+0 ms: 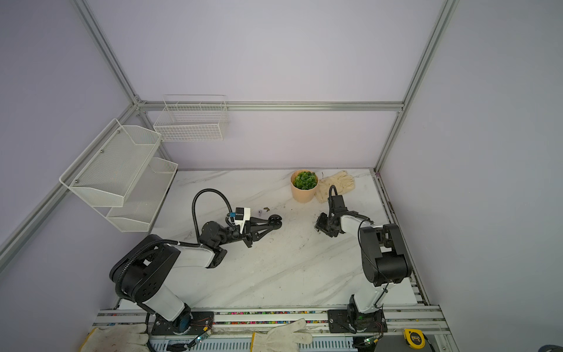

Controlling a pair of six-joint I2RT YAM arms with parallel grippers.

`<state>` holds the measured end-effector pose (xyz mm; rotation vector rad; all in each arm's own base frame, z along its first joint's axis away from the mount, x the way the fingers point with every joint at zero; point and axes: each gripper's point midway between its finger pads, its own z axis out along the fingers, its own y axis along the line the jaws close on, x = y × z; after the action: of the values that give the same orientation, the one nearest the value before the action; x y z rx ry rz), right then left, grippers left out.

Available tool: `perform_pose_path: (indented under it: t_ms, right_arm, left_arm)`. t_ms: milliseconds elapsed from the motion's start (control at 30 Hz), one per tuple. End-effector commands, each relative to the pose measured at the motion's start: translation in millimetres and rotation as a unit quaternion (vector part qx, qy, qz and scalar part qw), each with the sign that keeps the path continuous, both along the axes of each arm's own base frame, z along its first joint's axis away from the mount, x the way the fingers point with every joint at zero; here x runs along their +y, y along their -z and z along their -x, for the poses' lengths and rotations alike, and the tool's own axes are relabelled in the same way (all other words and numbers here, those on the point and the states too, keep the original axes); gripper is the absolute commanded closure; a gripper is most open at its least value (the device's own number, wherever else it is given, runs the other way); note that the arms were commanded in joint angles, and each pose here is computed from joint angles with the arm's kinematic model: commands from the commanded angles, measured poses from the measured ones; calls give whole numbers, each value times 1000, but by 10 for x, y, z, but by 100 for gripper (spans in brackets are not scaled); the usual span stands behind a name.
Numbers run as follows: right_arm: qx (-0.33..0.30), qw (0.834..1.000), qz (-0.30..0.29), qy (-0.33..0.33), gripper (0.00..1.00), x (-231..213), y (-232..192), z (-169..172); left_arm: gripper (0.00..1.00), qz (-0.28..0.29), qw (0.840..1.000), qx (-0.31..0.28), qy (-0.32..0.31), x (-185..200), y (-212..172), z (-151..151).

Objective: Insert the wireless bluetooth earbuds into the charging case
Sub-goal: 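Lower the right gripper over the black earbud on the table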

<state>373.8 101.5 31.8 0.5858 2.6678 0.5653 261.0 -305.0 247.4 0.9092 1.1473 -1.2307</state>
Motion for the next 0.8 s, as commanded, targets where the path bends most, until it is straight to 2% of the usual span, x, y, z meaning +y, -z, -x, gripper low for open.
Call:
perform_pose_path:
  t_ms: [0,333,500,633,767]
  right_arm:
    - [5,1000,11,0,58,-35,50,-26]
    - [7,1000,21,-11,59,-18,66,-52]
    - [-2,992,126,-30,59,-285,-145,-76]
    - [-30,976,205,-72,58,-251,-330,-105]
    - [4,968,231,-96,57,-211,-191,-63]
  left_arm:
    - [100,21,999,-27,-1,24,-146,10]
    - [100,20,1000,-18,-2,20,-120,-7]
    - [100,21,1000,-1,6,3,-112,-20]
    - [100,22,1000,2,7,2,-114,-17]
    - [100,23,1000,6,11,0,-123,-10]
